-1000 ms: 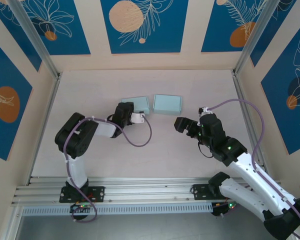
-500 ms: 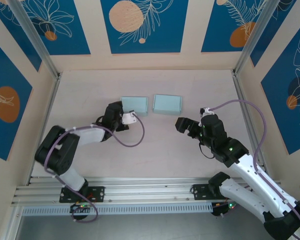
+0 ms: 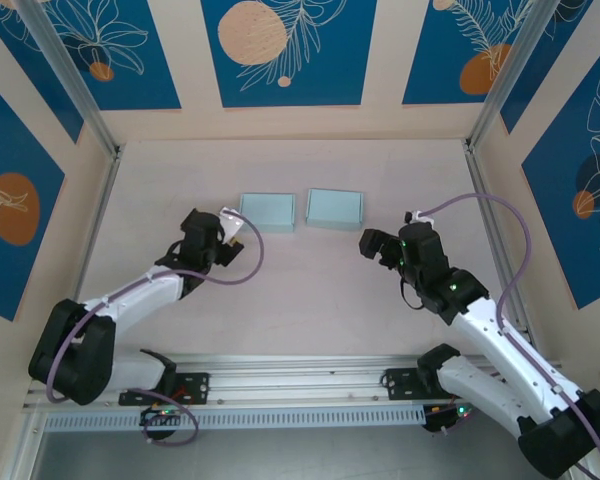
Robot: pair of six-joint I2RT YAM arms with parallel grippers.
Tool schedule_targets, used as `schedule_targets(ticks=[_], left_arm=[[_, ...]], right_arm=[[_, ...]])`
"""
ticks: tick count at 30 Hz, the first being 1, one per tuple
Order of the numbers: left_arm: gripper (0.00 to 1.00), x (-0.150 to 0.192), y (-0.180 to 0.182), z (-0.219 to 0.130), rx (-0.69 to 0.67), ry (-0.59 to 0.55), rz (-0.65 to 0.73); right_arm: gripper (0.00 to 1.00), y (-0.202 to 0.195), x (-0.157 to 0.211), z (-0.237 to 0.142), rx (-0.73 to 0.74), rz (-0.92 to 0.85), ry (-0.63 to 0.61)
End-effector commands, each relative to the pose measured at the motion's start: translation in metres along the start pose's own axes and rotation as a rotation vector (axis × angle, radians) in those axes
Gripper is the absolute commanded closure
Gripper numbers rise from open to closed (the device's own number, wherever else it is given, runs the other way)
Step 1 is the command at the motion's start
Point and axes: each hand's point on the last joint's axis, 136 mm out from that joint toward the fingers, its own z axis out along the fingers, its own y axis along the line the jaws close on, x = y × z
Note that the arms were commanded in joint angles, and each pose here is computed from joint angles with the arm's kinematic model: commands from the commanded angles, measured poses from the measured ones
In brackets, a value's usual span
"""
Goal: Fold the paper box
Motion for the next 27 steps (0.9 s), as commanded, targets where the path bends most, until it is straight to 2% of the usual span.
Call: schedule_targets(ticks=[1, 6, 10, 16, 20, 23, 27], left_arm=[[0.00, 0.030, 0.026, -0.007, -0.102, 0.046, -0.242], [0.00, 0.042, 0.049, -0.018, -0.148, -0.057, -0.415], [0.00, 0.052, 0.059, -0.020, -0.181, -0.117, -0.499], [0.00, 0.066, 0.061, -0.016, -0.189, -0.173, -0.571], [0.00, 0.063, 0.063, -0.005, -0.197, -0.208, -0.589], [0.00, 0.058, 0.071, 0.004, -0.237, -0.239, -0.610], [0.00, 0.062, 0.070, 0.021, -0.253, -0.218, -0.599]], right_arm=[[0.00, -0.016, -0.012, 0.019, 0.073, -0.052, -0.074], [0.00, -0.024, -0.030, 0.048, 0.109, -0.165, -0.168], [0.00, -0.028, -0.043, 0.062, 0.115, -0.245, -0.262], [0.00, -0.049, -0.044, 0.079, 0.157, -0.288, -0.312], [0.00, -0.047, -0.049, 0.078, 0.118, -0.318, -0.373], [0.00, -0.052, -0.049, 0.081, 0.124, -0.338, -0.374], [0.00, -0.060, -0.045, 0.086, 0.135, -0.359, -0.372]])
